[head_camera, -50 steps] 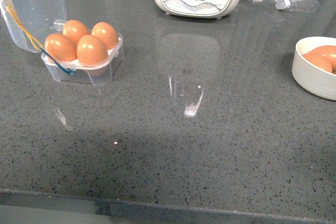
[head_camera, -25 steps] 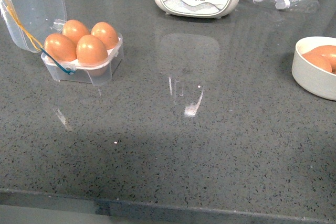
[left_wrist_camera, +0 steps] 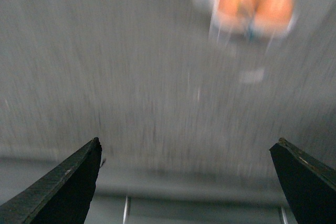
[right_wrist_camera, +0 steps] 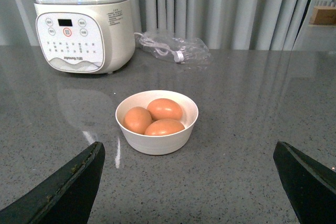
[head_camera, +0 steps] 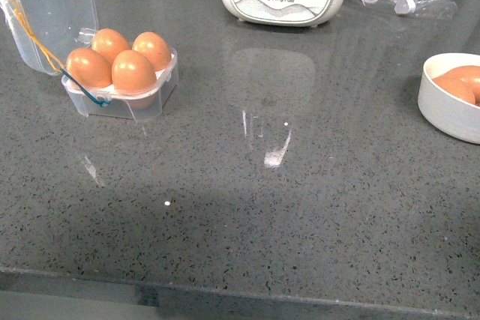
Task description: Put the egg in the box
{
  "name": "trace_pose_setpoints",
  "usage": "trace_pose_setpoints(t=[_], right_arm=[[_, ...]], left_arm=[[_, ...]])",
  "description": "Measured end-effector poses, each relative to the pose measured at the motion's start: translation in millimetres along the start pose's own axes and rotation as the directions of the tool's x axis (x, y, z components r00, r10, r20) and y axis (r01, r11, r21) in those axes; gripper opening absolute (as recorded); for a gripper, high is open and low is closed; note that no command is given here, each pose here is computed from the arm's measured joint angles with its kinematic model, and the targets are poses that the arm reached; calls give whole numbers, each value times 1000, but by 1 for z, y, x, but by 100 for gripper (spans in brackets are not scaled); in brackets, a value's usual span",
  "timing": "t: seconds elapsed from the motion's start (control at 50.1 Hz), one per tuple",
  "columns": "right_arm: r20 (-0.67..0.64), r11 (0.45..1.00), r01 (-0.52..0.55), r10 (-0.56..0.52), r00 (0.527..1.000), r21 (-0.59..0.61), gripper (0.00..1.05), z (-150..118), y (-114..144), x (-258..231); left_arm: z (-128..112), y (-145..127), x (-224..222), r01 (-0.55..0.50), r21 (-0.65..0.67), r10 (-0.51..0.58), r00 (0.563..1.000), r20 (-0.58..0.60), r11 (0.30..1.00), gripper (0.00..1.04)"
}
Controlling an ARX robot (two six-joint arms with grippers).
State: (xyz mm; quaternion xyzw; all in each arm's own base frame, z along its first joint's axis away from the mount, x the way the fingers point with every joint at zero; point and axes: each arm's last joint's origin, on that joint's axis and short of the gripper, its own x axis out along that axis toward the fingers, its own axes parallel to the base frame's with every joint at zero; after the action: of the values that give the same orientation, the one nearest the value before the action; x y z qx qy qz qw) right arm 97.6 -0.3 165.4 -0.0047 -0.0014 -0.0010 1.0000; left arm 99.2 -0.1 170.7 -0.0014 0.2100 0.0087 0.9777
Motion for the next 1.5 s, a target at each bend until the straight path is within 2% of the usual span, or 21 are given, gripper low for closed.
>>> trace_pose_setpoints(t=[0.08,0.18,0.399,0.539,0.758,1.157,1.497], right_arm=[[0,1000,0,0,1000,0,97,0,0,0],[-1,1000,1,-1,1000,0,97,0,0,0],[0,1000,0,0,1000,0,97,0,0,0],[0,1000,0,0,1000,0,97,0,0,0],[0,1000,0,0,1000,0,97,0,0,0],[0,1000,0,0,1000,0,97,0,0,0],[0,1000,0,0,1000,0,97,0,0,0]], left_arm=[[-3,0,4,-4,2,4,975,-224,1000,98],[-6,1,9,0,-6,-2,952,-305,1000,98],[35,5,26,8,-11,-10,987,-160,1000,98],[66,13,54,-4,-4,4,997,-80,1000,98],[100,24,90,-46,29,46,999,-9,999,98],[127,51,149,-225,131,221,974,48,965,98],[141,34,180,-178,157,173,984,45,971,98]])
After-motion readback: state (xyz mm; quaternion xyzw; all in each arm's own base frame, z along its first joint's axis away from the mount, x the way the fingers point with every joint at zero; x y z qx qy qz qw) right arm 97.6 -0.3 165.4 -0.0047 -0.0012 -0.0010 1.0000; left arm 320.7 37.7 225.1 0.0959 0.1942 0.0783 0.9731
